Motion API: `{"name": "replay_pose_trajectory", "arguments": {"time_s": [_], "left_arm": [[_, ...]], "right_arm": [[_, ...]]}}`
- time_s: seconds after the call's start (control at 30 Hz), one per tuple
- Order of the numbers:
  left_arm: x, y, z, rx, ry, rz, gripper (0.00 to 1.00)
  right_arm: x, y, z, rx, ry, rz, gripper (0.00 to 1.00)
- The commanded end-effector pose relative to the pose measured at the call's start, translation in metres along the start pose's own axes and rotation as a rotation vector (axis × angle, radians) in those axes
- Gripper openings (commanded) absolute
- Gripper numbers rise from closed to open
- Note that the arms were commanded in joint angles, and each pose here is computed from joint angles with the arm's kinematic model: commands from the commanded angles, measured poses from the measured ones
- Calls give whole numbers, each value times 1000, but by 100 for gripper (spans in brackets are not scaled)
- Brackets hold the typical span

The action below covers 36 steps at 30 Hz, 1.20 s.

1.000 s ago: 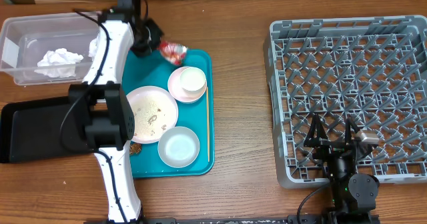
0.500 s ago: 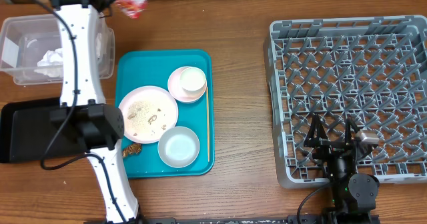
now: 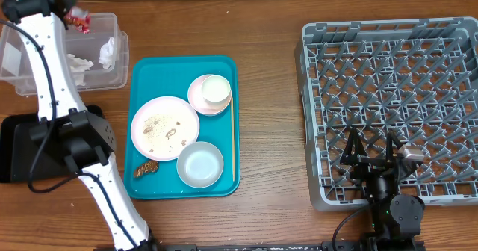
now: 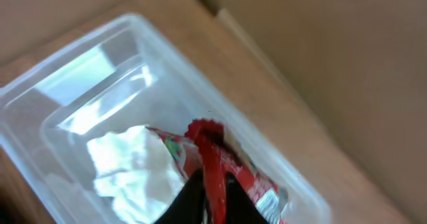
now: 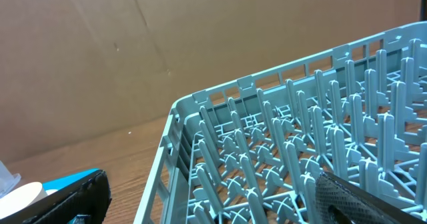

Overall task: Sort waste into correct bins and load items into the dishwasher
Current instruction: 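Lift the red wrapper and drop it into the clear bin, then lower the left gripper onto the brown food scrap and grasp it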

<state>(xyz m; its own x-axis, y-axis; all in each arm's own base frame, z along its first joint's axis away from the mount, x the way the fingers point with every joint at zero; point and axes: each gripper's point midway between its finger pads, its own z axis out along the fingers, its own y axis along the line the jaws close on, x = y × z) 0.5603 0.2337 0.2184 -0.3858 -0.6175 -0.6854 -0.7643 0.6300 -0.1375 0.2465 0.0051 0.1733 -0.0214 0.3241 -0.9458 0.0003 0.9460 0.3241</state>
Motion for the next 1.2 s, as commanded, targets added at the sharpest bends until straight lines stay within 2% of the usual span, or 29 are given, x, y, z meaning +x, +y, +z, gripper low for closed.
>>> {"name": "replay_pose_trajectory", "arguments": {"time_s": [0.0,0.03,0.23,0.33,0.43,0.53,0.6,0.73,0.83,0.9,1.07,1.17], "left_arm": [[14,23,29,-75,48,20,58],[14,32,31,-90,58,14,100],[20,46,18,-100,123,-4,100],[27,30,-4,11,189,-26,100],[22,-3,-44,208,226,-40,100],[10,-26,-94,363,214,-43,100],[-3,-27,-129,400,170,-46,100],[-26,-3,-197,374,54,-54,100],[-29,25,-239,310,4,-61,100],[-21,42,-256,262,15,-60,100],[24,72,-282,180,166,-54,100],[30,69,-295,240,171,43,100]], "right_arm": [[1,-1,0,0,-5,-3,100],[1,-1,0,0,-5,-3,100],[1,-1,0,0,-5,-3,100],[1,-1,0,0,-5,-3,100],[1,-1,0,0,-5,-3,100],[1,-1,0,0,-5,-3,100],[1,-1,0,0,-5,-3,100],[1,-1,0,0,-5,-3,100],[1,-1,0,0,-5,-3,100],[1,-1,0,0,-5,-3,100],[1,-1,0,0,-5,-3,100],[1,-1,0,0,-5,-3,100]]}}
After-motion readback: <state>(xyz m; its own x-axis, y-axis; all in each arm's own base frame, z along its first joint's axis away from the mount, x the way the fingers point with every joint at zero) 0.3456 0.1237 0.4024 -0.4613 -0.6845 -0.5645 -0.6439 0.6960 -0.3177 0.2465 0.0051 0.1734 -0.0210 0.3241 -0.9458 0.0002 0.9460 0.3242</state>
